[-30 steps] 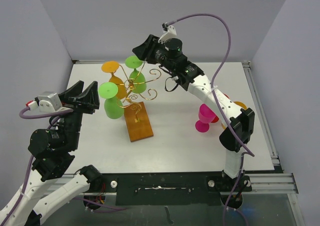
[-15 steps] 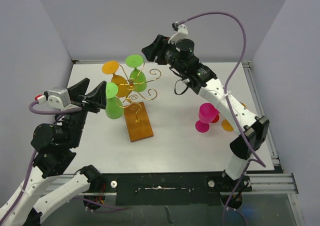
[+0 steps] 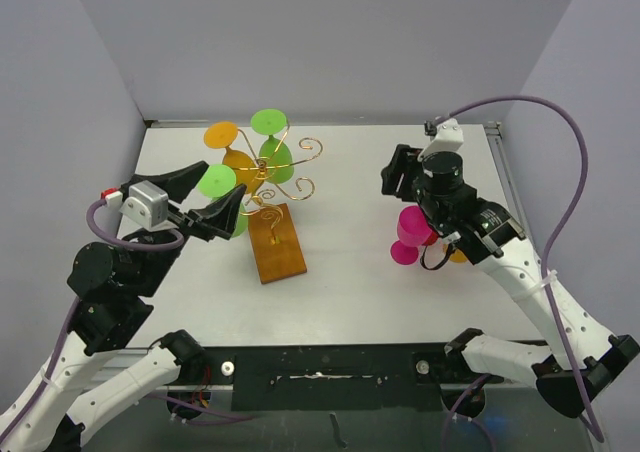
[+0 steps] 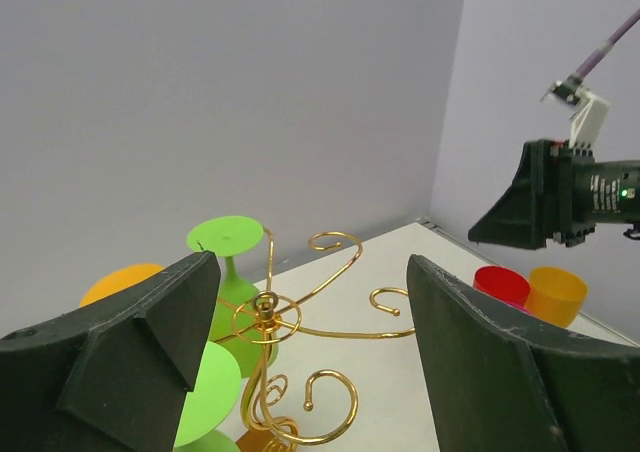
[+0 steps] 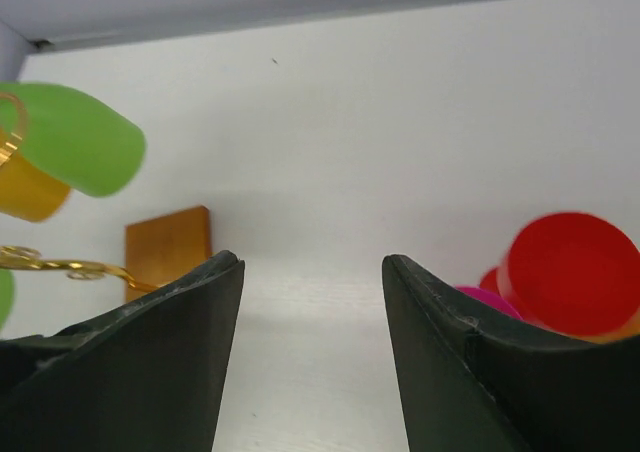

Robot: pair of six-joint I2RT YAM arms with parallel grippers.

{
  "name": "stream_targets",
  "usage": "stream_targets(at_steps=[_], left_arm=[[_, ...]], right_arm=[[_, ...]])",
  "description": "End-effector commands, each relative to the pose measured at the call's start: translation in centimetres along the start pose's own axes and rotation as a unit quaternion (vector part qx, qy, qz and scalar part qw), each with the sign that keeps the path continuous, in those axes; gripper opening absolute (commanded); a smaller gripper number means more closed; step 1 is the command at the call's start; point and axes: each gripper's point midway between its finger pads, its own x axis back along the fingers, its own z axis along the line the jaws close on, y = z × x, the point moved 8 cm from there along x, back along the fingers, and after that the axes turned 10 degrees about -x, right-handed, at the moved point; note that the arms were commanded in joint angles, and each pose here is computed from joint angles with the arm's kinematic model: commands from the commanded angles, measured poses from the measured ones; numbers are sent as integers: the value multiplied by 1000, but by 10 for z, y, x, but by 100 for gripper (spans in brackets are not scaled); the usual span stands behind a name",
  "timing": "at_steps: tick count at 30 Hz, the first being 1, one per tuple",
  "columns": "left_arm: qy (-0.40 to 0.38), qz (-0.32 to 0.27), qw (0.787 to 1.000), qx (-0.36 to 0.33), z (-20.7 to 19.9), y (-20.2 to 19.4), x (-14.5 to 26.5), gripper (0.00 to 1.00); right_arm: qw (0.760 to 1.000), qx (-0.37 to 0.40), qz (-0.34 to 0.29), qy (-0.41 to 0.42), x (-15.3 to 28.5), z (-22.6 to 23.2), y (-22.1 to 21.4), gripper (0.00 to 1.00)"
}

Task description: Place the wine glass upside down on the wine glass rack

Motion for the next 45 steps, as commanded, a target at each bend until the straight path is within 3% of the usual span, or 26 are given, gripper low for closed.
stream_targets(at_steps=[1, 11, 15, 27, 45], left_arm=[[-48, -29, 998, 4, -8, 9, 2, 73], [-41, -11, 998, 50, -15, -9, -5, 73], [-39, -8, 997, 59, -15, -9, -8, 73], [-15, 1, 997, 79, -12, -9, -6, 73], [-13, 22, 995, 94, -13, -9, -9, 73]], right_arm=[[990, 54, 75, -104, 13, -50, -45, 58], [974, 73, 183, -113, -1, -71, -103, 44], [973, 84, 183, -108, -11, -71, -106, 38], [971, 91, 188, -112, -26, -74, -106, 35], [970, 95, 192, -119, -40, -79, -110, 1]])
